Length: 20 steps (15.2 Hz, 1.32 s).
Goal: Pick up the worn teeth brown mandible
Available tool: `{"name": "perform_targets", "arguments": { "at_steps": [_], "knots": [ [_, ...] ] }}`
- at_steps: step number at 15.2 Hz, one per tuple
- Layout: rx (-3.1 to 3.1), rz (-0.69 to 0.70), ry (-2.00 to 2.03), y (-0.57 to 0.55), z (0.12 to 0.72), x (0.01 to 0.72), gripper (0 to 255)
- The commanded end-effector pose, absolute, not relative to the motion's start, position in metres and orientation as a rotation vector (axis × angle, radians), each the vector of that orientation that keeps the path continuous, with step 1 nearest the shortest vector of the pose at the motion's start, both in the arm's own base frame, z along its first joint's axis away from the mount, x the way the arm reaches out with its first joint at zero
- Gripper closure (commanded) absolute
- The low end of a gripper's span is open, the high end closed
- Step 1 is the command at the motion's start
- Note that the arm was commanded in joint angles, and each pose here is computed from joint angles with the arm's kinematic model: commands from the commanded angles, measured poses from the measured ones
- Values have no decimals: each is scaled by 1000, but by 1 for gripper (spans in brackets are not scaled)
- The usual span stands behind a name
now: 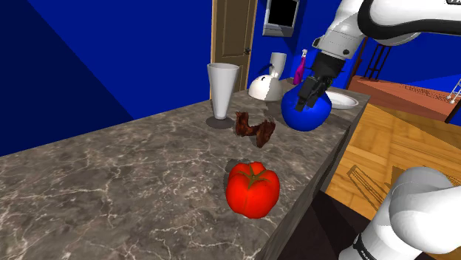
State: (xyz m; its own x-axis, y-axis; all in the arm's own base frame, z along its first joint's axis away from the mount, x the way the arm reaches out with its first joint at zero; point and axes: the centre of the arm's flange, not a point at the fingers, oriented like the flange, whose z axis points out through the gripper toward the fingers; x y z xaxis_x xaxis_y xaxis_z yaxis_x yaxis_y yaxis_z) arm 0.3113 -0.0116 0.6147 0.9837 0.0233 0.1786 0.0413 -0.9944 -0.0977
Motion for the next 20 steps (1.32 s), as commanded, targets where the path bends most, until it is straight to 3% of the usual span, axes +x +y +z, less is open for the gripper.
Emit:
{"name": "perform_targets", "arguments": {
  "at_steps": [1, 13, 20],
  "knots": [
    [-3028, -271, -49, -12, 615, 311, 0],
    [-2827, 48, -1075, 67, 556, 466, 0],
    [-2827, 48, -1075, 67, 519, 466, 0]
  ]
}}
